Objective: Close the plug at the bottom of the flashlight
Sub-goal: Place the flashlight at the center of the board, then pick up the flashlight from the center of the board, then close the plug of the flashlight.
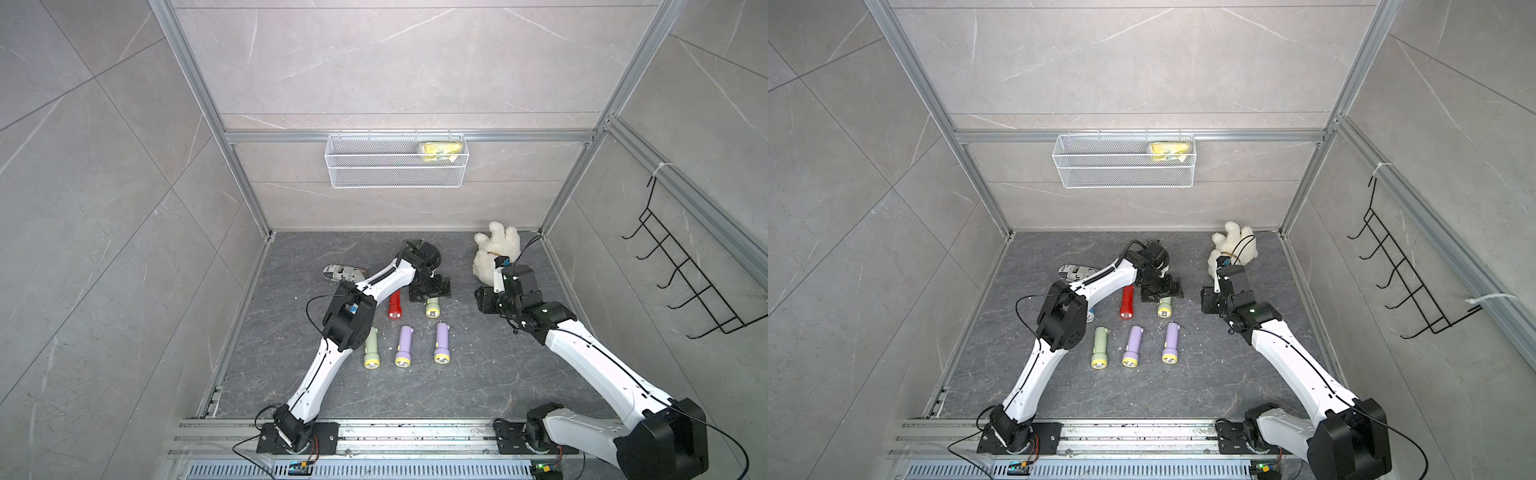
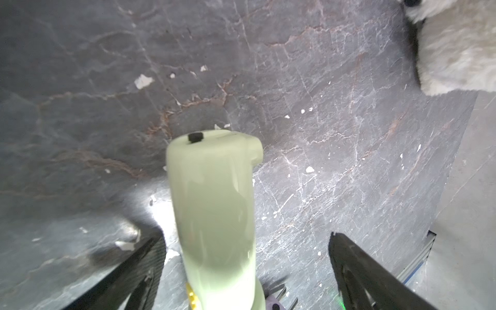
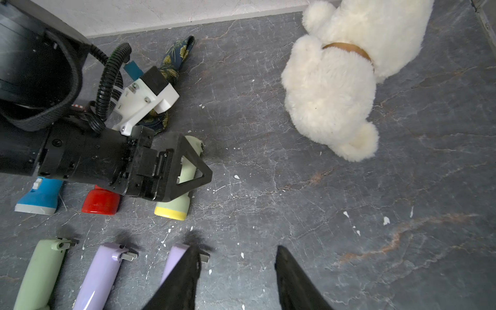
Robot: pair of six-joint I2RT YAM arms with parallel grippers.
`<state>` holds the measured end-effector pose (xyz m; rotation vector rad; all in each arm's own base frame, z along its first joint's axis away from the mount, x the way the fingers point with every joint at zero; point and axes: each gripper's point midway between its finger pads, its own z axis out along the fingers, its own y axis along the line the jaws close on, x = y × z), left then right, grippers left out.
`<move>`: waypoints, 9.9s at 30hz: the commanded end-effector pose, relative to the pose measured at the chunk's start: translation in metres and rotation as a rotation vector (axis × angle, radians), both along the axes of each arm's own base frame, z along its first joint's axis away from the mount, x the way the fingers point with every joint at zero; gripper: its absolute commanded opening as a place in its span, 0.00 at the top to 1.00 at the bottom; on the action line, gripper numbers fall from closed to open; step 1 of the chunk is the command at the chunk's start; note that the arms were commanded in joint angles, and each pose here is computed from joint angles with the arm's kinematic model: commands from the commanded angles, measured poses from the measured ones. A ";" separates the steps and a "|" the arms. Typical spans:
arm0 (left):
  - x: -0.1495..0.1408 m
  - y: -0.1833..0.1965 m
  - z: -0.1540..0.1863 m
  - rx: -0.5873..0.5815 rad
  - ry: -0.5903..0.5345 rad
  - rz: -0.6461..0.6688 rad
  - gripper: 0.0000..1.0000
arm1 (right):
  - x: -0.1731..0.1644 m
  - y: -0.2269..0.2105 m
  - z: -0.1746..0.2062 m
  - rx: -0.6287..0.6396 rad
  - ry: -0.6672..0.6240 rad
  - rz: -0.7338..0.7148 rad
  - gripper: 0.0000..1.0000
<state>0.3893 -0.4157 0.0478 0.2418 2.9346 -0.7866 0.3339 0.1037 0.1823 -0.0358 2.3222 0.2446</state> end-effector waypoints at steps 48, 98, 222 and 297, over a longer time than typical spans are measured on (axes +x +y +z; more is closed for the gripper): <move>-0.134 0.233 0.050 0.318 -0.270 0.294 0.10 | 0.004 0.057 -0.002 0.360 0.075 0.093 0.49; -0.099 0.152 0.175 0.058 -0.984 -0.160 1.00 | 0.001 0.086 0.037 0.440 -0.077 0.320 0.00; -0.165 0.084 0.285 -0.755 -1.479 -0.588 1.00 | -0.087 0.186 0.104 0.735 -0.061 1.045 0.75; -0.160 0.099 0.240 -0.366 -1.389 -0.611 1.00 | 0.003 0.133 0.024 0.213 0.024 0.391 0.39</move>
